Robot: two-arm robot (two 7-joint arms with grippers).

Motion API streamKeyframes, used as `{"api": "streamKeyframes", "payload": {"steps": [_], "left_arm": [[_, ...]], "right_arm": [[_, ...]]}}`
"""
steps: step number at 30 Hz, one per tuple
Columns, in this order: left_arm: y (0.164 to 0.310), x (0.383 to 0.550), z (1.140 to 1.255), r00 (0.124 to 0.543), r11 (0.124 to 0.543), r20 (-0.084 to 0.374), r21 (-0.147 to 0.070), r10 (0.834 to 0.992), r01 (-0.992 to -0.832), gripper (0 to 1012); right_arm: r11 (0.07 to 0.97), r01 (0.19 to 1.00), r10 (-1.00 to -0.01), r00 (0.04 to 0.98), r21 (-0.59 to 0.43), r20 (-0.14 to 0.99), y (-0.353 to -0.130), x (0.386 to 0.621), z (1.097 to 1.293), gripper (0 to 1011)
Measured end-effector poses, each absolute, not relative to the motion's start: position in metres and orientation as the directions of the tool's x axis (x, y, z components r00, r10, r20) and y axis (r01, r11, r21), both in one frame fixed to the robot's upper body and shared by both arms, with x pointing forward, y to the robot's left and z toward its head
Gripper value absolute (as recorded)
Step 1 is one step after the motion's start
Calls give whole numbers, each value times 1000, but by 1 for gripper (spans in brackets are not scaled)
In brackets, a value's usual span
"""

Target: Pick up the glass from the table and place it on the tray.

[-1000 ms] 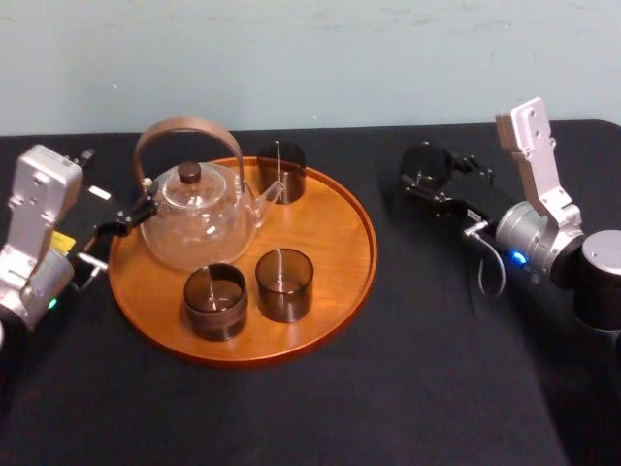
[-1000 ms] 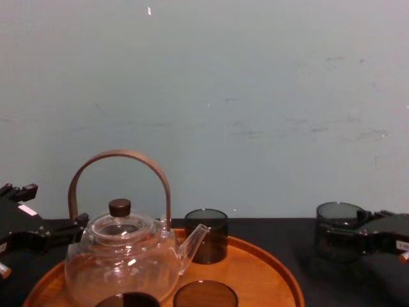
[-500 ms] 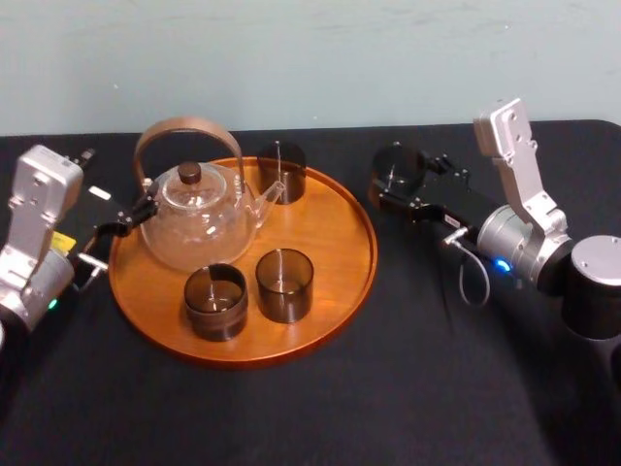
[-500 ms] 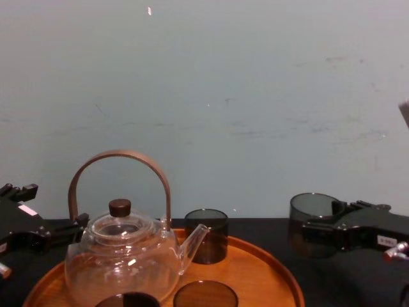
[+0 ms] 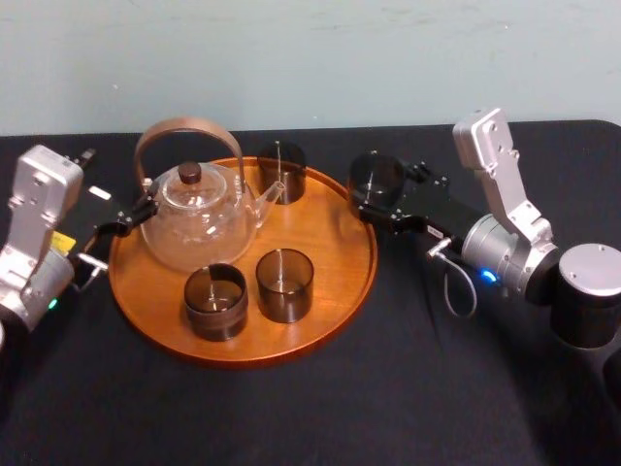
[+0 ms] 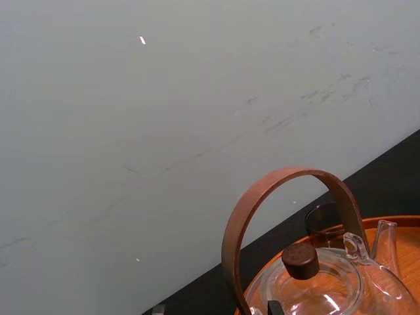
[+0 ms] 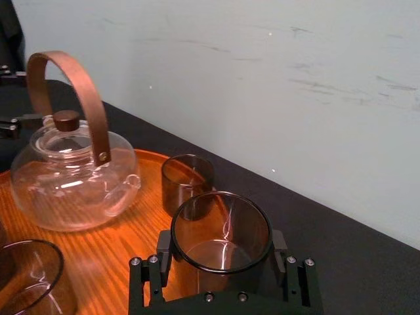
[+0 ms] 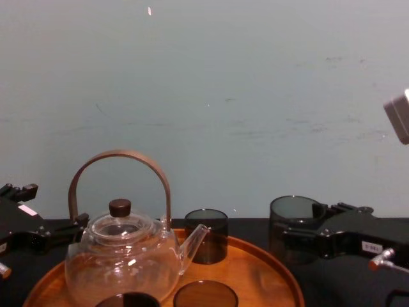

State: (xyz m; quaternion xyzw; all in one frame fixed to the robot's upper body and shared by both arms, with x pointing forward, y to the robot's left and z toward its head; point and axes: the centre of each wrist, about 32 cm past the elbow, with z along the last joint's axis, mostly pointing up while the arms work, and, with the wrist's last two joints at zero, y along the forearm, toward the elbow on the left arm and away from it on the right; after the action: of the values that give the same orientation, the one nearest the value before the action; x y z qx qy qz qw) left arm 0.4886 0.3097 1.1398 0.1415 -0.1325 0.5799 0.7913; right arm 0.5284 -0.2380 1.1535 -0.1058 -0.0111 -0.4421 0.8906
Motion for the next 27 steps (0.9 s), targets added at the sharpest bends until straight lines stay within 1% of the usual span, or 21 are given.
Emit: {"api": "streamKeyframes", "payload": {"steps": [16, 27], "left_arm": [[310, 489, 1140, 292, 287, 374, 70, 880, -955, 1010], [310, 489, 1140, 292, 287, 374, 70, 880, -955, 1010]], "right_arm": [[627, 756, -751, 651, -186, 111, -224, 530, 1147, 898], [637, 744, -741, 663, -201, 104, -218, 539, 1140, 898]]}}
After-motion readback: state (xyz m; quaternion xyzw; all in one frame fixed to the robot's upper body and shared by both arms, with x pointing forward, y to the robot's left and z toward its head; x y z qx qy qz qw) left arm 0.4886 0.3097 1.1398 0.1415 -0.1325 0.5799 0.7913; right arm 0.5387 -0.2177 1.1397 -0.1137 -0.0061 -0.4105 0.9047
